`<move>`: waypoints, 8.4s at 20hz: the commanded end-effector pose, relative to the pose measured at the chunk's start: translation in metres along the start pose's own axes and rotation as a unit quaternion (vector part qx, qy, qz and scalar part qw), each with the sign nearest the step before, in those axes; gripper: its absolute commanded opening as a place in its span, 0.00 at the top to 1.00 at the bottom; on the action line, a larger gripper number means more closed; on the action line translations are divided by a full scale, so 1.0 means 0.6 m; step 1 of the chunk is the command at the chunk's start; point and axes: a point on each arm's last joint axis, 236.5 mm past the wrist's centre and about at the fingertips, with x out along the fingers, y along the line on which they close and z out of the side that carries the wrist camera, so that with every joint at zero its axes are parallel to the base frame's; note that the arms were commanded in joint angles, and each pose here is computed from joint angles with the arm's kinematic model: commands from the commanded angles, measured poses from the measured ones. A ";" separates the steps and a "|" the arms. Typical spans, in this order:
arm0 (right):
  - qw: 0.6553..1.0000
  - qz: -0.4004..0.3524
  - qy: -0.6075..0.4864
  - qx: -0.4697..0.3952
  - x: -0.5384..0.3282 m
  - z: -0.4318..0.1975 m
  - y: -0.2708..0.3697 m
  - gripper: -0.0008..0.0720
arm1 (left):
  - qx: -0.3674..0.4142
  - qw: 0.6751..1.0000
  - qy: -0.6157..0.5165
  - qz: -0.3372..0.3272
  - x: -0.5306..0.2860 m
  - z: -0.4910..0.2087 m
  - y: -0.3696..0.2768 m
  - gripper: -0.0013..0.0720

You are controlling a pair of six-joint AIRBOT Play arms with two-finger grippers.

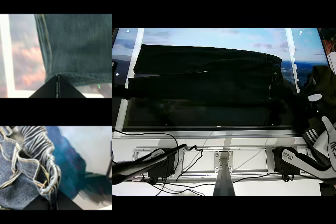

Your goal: Fold the clothes and pants, and hang the long-sleeved shirts on hangers.

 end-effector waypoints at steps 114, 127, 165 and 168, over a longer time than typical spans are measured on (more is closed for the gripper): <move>0.990 -0.088 -0.085 -0.077 -0.041 0.207 0.009 0.27 | -0.342 0.920 -0.083 -0.174 0.225 0.383 -0.099 0.95; 0.937 0.149 -0.056 -0.310 -0.041 0.016 0.510 0.95 | -0.224 0.965 -0.122 -0.068 -0.265 0.366 0.023 0.94; 0.931 0.135 0.042 -0.337 -0.064 0.126 0.565 0.94 | -0.161 0.827 -0.099 -0.529 -0.452 0.375 -0.590 0.29; 0.930 0.123 0.048 -0.344 -0.072 0.142 0.537 0.94 | -0.173 0.868 -0.107 -0.453 -0.409 0.352 -0.472 0.29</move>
